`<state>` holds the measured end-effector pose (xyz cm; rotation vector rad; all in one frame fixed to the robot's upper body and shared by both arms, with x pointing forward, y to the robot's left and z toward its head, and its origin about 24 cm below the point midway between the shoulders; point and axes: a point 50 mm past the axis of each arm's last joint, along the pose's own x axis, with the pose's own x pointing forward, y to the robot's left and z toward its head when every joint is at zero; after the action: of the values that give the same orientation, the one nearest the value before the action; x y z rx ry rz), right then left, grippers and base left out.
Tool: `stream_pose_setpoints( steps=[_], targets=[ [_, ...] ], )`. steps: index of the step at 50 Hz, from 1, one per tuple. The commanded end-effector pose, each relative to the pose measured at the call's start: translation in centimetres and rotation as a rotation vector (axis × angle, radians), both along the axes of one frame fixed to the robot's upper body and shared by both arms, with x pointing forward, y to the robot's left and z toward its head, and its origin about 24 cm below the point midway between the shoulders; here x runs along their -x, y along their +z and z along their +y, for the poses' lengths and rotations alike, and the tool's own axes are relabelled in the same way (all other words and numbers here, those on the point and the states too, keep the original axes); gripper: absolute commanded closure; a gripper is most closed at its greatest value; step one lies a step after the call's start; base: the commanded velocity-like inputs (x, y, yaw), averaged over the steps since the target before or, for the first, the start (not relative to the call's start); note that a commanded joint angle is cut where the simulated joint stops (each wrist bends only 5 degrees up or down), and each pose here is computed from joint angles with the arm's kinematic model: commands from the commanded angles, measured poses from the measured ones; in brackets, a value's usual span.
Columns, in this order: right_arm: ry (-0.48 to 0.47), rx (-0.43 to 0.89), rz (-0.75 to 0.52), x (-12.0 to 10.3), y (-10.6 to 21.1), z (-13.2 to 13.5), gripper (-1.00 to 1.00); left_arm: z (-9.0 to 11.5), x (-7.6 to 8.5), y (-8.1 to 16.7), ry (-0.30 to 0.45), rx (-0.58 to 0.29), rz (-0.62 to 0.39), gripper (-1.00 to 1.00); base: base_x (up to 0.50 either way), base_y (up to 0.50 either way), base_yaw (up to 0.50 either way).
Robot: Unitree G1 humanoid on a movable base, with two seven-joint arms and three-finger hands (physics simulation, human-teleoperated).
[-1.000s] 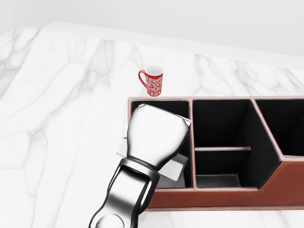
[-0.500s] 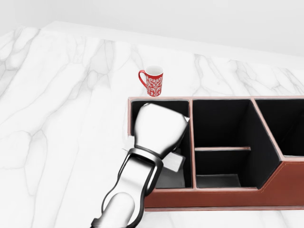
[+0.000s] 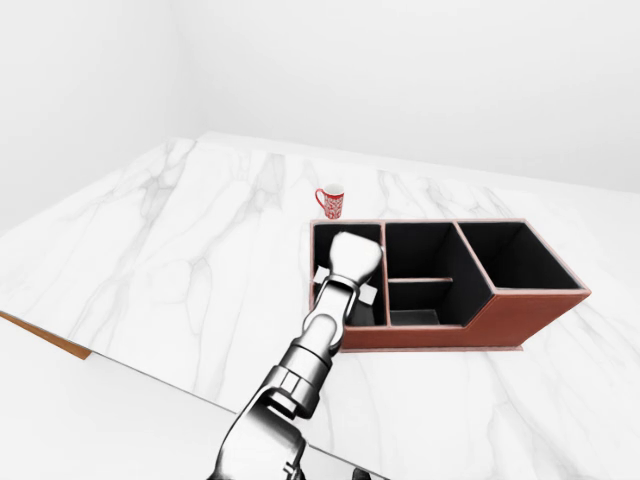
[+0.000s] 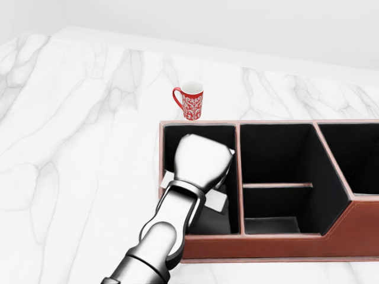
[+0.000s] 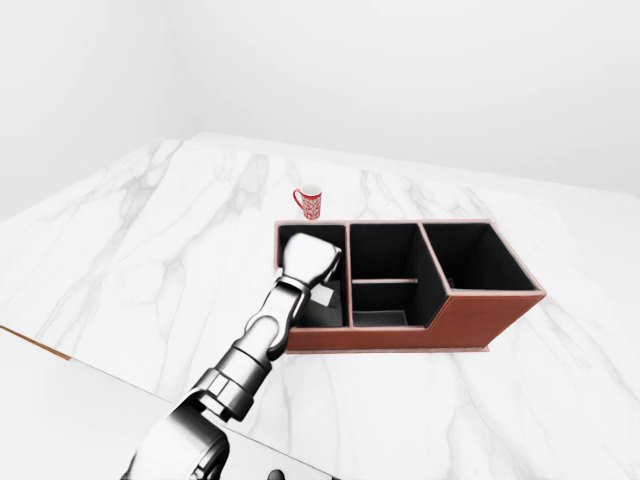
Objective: Pick up the book and place it in the left compartment of the caddy.
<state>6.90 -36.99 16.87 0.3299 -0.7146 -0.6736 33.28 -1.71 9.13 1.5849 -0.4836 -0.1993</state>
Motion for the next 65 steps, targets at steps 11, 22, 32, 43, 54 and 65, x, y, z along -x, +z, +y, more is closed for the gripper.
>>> stream_pose_setpoints(
  steps=[11,22,32,43,54,65],
  targets=[
    [-0.001,-0.008,-0.002,-0.1,0.0,-0.1,-1.00,-0.4,-1.2,-2.1,-0.021,-0.053,0.046,1.00,0.00,0.00,0.00],
    [0.003,-0.011,0.005,-0.2,-0.3,-0.1,-1.00,-0.2,-0.8,-4.0,-0.022,-0.085,0.103,1.00,0.00,0.00,0.00],
    [-0.002,-0.005,-0.001,0.1,0.0,-0.1,-1.00,0.2,-0.3,-5.4,-0.019,-0.116,0.154,1.00,0.00,0.00,0.00],
    [-0.004,-0.001,-0.004,0.2,0.0,-0.1,-1.00,0.7,0.2,-6.9,-0.013,-0.161,0.219,1.00,0.00,0.00,0.00],
    [-0.005,-0.004,-0.001,0.1,0.0,-0.1,-1.00,1.1,0.2,-7.3,0.003,-0.161,0.248,1.00,0.00,0.00,0.00],
    [-0.002,-0.007,0.005,-0.1,-0.1,-0.1,-1.00,1.7,0.3,-7.8,0.021,-0.154,0.265,-0.27,0.00,0.00,0.01]
  ],
)
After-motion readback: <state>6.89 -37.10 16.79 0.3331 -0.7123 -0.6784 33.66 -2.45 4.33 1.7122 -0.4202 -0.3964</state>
